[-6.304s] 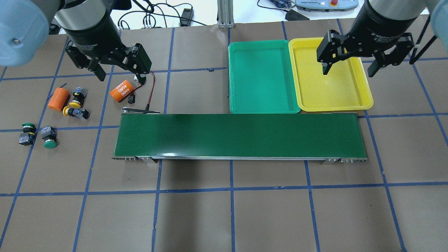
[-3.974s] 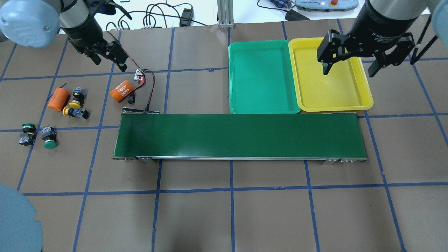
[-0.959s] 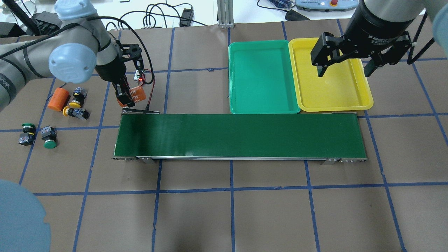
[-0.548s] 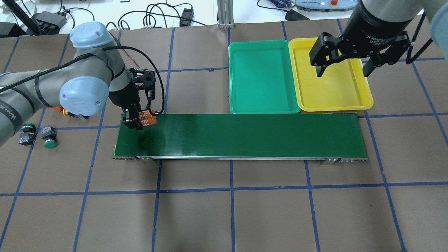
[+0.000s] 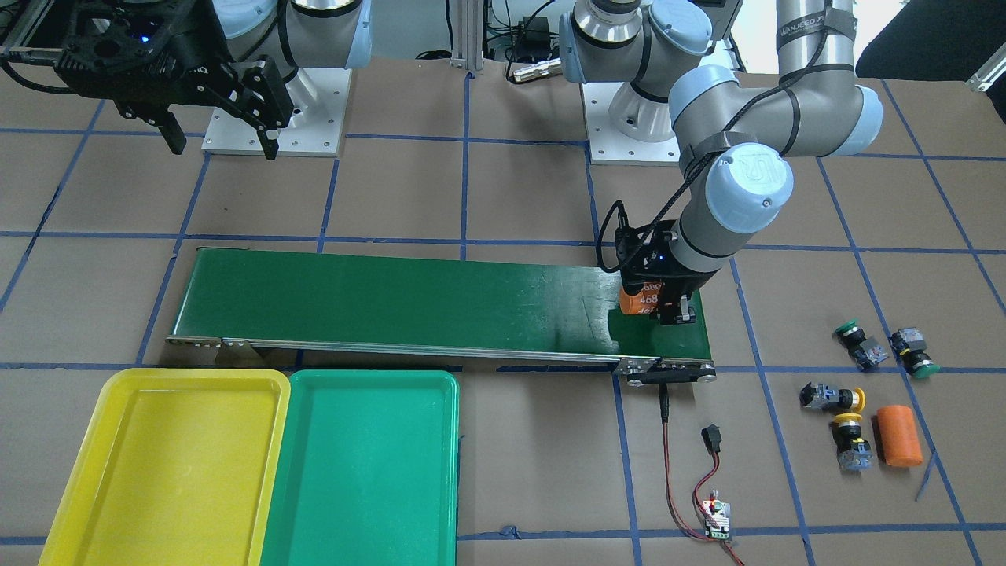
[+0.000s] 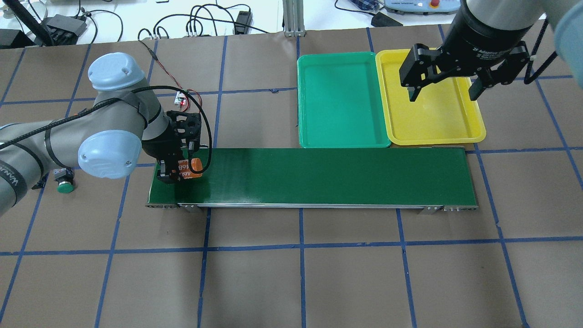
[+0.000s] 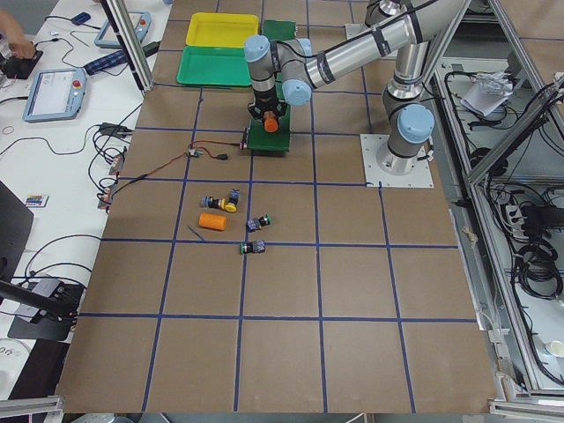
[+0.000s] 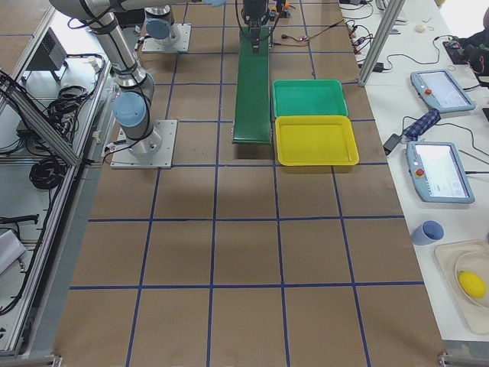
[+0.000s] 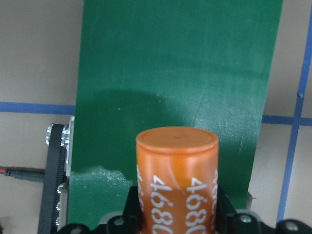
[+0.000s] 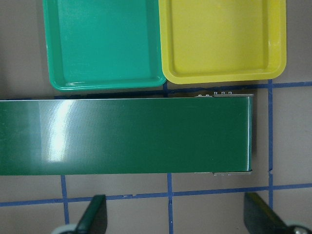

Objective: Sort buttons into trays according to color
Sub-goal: 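Carry the orange cylinder onto the near end of the conveyor, then open the left gripper to release the cylinder on the belt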

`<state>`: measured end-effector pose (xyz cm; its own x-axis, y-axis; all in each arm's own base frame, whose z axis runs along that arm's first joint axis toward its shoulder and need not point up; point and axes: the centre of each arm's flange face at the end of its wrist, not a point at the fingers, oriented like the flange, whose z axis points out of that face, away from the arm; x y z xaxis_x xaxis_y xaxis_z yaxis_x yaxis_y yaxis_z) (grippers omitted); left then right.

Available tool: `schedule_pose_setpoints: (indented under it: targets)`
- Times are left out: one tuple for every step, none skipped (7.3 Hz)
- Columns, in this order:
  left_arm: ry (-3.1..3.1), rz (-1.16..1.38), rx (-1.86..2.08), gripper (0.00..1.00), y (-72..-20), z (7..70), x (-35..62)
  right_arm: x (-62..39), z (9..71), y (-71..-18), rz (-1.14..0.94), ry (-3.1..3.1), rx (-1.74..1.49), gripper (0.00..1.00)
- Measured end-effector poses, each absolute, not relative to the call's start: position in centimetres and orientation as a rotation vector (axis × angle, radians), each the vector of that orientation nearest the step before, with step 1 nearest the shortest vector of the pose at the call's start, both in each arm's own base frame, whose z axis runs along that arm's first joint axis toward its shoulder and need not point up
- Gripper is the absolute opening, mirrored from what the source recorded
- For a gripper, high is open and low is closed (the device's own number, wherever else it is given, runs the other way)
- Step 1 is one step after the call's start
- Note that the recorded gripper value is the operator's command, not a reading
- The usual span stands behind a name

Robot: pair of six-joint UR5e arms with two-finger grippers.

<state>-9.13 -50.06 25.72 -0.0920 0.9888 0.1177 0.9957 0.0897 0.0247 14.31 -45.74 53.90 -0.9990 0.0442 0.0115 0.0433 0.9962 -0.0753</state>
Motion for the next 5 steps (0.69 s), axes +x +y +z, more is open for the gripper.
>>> schedule_pose_setpoints:
  targets:
    - [-2.278, -0.143, -2.060, 0.79, -49.71, 25.20, -9.13, 14.30, 53.88, -45.77, 0.116, -3.127, -0.069, 1.00]
    - [-2.291, -0.138, -2.043, 1.00, -49.47, 24.89, -9.19, 14.25, 53.83, -45.83, 0.115, -3.130, -0.072, 1.00]
    - [-2.304, -0.132, -2.019, 1.00, -49.29, 24.69, -9.34, 14.21, 53.77, -45.89, 0.113, -3.132, -0.075, 1.00]
    - [-2.314, -0.119, -2.001, 1.00, -49.16, 24.77, -9.53, 14.17, 53.72, -45.95, 0.111, -3.132, -0.077, 1.00]
    - [-2.324, -0.100, -1.998, 1.00, -49.10, 25.45, -9.62, 14.16, 53.72, -45.96, 0.111, -3.133, -0.078, 1.00]
